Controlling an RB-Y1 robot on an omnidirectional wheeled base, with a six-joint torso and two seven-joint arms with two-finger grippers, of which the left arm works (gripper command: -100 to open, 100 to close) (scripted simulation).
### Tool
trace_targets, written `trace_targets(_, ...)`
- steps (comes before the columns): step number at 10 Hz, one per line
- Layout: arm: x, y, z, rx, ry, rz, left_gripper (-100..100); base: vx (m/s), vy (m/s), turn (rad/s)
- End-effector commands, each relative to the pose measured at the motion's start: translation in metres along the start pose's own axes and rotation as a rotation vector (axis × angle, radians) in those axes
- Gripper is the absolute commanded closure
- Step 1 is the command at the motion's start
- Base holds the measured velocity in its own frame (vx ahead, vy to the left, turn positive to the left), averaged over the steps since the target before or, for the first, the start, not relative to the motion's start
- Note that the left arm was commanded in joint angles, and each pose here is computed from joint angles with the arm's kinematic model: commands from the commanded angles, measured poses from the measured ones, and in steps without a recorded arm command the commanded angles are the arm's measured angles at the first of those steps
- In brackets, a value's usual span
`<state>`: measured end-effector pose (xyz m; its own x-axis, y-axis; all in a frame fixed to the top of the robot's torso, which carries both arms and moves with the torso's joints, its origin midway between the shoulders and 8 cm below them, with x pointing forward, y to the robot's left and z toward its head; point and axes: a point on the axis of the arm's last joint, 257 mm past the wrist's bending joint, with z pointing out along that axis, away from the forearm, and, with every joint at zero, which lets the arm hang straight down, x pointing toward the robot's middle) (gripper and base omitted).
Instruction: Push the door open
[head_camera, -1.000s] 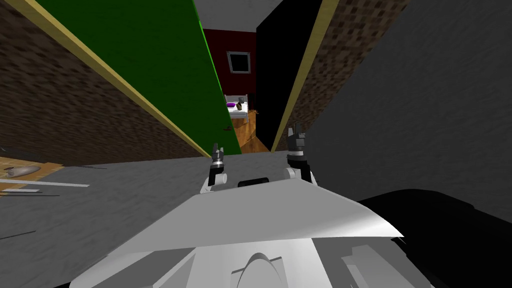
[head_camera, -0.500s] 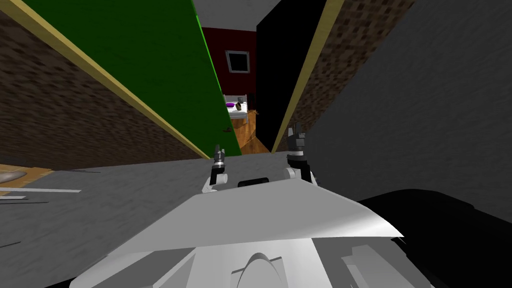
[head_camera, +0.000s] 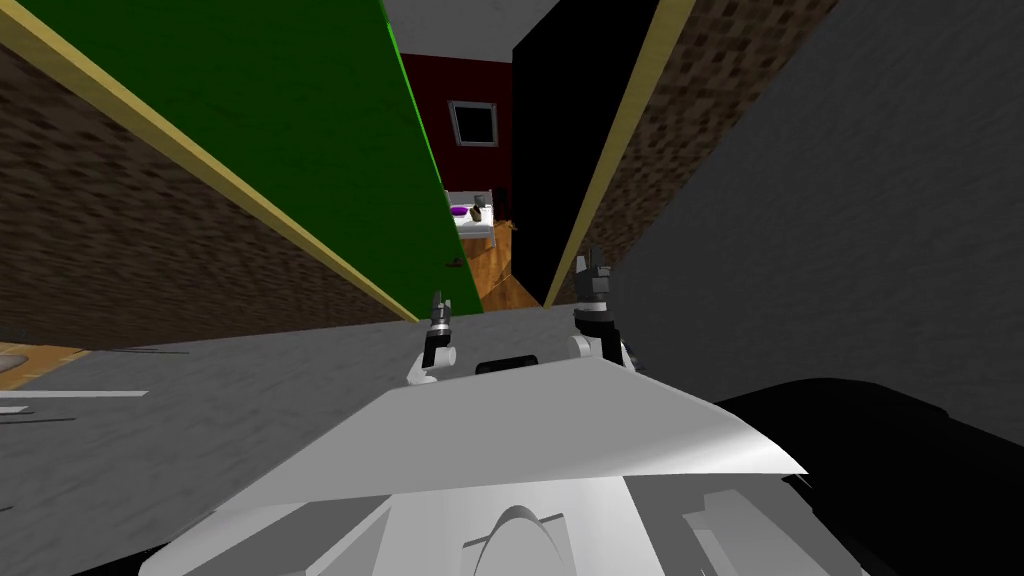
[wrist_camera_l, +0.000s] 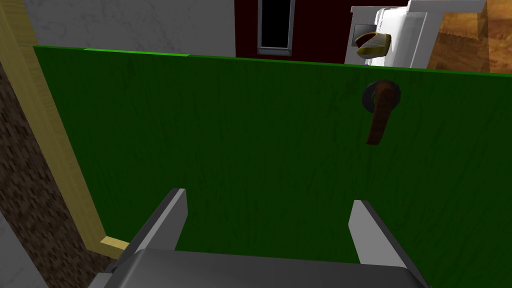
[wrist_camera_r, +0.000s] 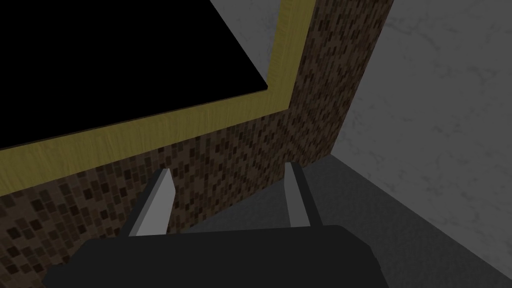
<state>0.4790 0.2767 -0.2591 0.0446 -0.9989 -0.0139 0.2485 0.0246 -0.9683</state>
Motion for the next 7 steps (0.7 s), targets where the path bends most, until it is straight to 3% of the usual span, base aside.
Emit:
trace_targets(1,-0.002,0.01,0.0002,-0.013,0.0,-0.001,-100,0.075,0.038,-0.031)
trace_targets(7,-0.004,0.042,-0.0013,-0.066,-0.001,-0.003,-100,0.077,0.04,-0.028)
